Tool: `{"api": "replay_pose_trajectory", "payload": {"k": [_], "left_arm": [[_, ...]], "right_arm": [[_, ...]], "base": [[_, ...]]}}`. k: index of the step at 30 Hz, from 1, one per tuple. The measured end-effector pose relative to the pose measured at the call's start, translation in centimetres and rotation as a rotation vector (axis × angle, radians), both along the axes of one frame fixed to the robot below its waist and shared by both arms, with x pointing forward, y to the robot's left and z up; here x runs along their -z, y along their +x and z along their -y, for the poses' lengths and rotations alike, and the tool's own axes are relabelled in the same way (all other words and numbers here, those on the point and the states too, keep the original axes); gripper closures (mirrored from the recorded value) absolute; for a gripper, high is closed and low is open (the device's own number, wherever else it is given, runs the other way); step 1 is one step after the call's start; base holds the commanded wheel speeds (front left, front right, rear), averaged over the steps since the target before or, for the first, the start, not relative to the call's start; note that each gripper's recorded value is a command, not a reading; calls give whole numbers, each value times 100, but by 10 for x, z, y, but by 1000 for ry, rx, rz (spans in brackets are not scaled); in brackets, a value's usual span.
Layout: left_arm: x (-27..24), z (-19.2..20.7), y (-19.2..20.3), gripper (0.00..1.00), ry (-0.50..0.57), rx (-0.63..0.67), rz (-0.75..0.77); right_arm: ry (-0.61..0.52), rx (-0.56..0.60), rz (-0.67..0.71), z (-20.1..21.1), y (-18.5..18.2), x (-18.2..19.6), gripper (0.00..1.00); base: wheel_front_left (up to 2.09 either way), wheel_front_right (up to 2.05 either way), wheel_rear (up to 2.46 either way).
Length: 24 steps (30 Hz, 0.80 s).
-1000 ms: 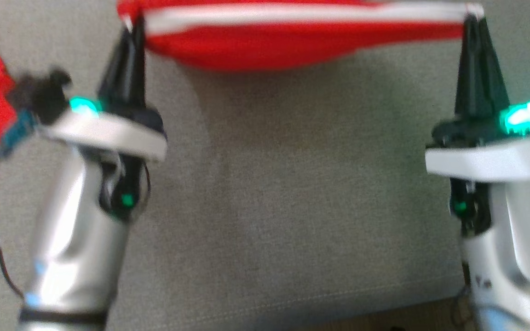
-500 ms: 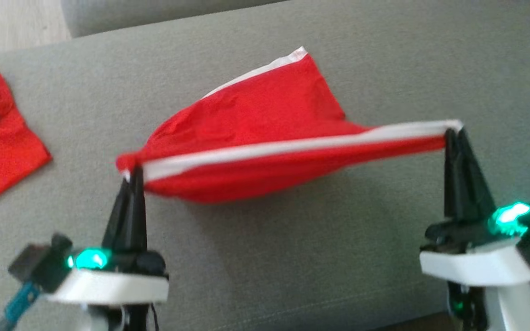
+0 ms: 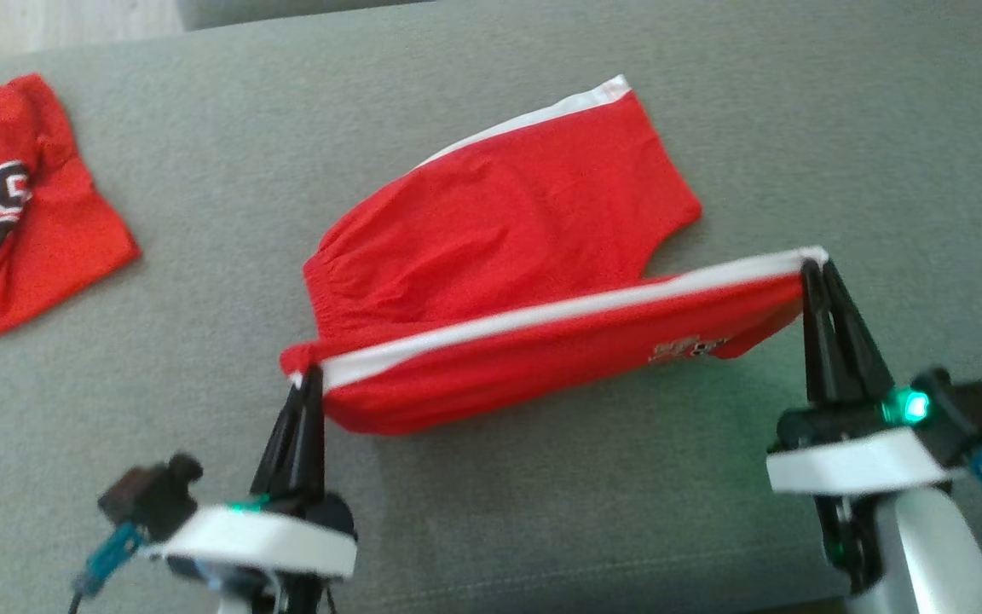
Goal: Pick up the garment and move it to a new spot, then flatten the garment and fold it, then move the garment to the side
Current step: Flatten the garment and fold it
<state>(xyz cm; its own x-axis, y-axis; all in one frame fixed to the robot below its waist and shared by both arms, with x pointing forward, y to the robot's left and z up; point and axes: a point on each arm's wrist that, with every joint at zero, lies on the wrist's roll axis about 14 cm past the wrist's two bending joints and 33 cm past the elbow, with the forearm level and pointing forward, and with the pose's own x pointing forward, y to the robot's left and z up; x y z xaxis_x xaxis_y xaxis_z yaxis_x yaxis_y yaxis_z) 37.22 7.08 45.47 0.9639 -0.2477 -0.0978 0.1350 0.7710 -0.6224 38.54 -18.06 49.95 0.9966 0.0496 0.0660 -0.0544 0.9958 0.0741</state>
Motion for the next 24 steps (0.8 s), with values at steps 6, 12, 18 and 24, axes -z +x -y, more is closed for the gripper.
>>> {"api": "replay_pose_trajectory", "payload": {"k": [6, 12, 18, 24], "left_arm": [[10, -6, 32, 100, -10, -34, -54], [31, -9, 64, 100, 4, -45, -152], [43, 0, 93, 100, 31, -26, -207], [52, 4, 116, 100, 58, -18, -248]], "right_arm": [[-56, -80, -5, -15, 46, 3, 100], [-129, -152, -68, -27, 89, 23, 100], [-179, -178, -123, -31, 130, 37, 100], [-217, -194, -199, -34, 160, 56, 100]], "base": [[0, 0, 0], [0, 0, 0], [0, 0, 0], [0, 0, 0]]}}
